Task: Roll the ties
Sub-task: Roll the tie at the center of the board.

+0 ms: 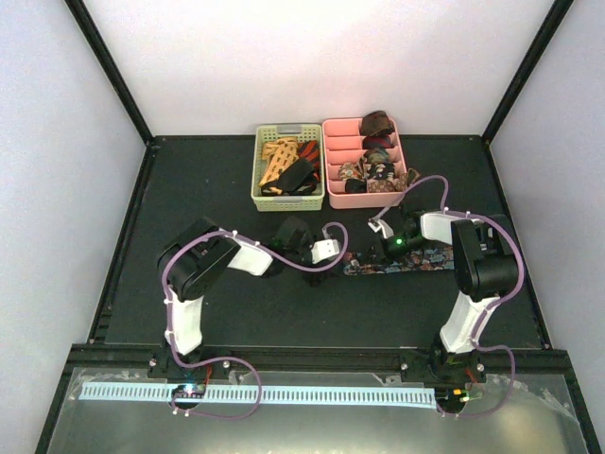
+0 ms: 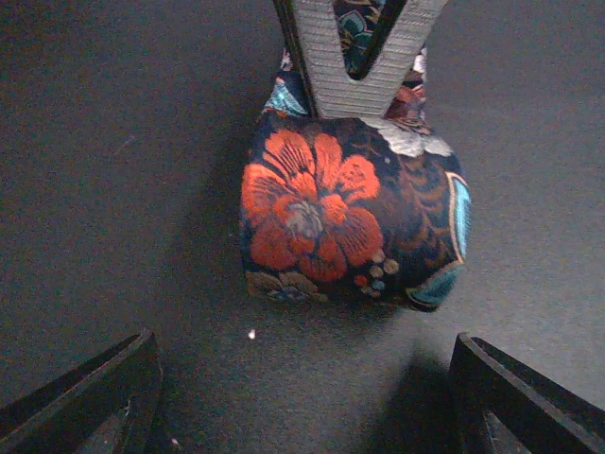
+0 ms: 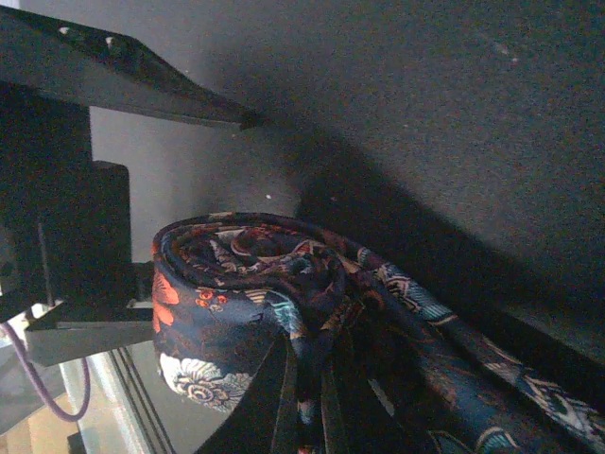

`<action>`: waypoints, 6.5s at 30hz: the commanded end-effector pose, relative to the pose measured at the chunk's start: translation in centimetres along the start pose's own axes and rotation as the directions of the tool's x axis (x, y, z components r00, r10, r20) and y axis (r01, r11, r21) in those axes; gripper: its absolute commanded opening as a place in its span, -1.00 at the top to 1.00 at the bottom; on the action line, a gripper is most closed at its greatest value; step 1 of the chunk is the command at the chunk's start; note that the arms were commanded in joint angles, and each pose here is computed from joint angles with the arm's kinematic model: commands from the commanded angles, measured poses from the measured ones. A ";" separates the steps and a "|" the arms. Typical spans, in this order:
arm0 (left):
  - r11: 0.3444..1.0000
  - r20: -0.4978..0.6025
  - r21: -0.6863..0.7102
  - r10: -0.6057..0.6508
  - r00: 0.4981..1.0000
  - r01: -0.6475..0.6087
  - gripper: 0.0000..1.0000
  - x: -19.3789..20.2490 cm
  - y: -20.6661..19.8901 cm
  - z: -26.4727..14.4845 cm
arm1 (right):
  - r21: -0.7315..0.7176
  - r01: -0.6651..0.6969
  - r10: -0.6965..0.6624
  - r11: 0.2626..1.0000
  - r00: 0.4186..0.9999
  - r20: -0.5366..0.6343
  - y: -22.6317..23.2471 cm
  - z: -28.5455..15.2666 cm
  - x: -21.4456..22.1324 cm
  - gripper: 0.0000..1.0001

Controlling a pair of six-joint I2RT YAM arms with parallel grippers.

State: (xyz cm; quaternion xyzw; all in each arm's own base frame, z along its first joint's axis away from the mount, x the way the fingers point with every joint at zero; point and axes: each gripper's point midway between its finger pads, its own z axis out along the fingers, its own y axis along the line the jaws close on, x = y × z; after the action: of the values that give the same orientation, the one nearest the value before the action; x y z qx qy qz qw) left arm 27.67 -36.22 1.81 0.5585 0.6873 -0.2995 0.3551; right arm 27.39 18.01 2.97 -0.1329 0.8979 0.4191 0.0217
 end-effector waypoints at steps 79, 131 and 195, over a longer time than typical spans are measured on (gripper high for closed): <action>0.992 -0.232 0.128 0.044 0.972 -0.014 0.29 4.1 -1.3 1.1 | -0.203 -0.012 0.009 0.979 1.000 -0.015 4.7 4.3 -1.6 0.16; 0.993 -0.173 0.014 0.121 0.977 -0.121 0.40 3.3 -0.8 -0.1 | -0.057 0.069 -0.067 0.996 0.997 0.022 2.1 -0.7 -1.6 0.29; 0.996 0.000 0.088 -0.015 1.000 0.015 -0.63 -1.9 0.4 -2.3 | 0.042 -0.033 0.038 0.999 0.992 -0.118 -0.7 3.1 1.3 0.97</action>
State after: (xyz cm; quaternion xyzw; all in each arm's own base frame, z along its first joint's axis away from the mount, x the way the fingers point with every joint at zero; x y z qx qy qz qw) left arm 28.35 -34.98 1.98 0.5887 0.6953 -0.2914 0.2915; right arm 27.47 21.83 3.72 -0.1474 0.8745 0.4620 0.0038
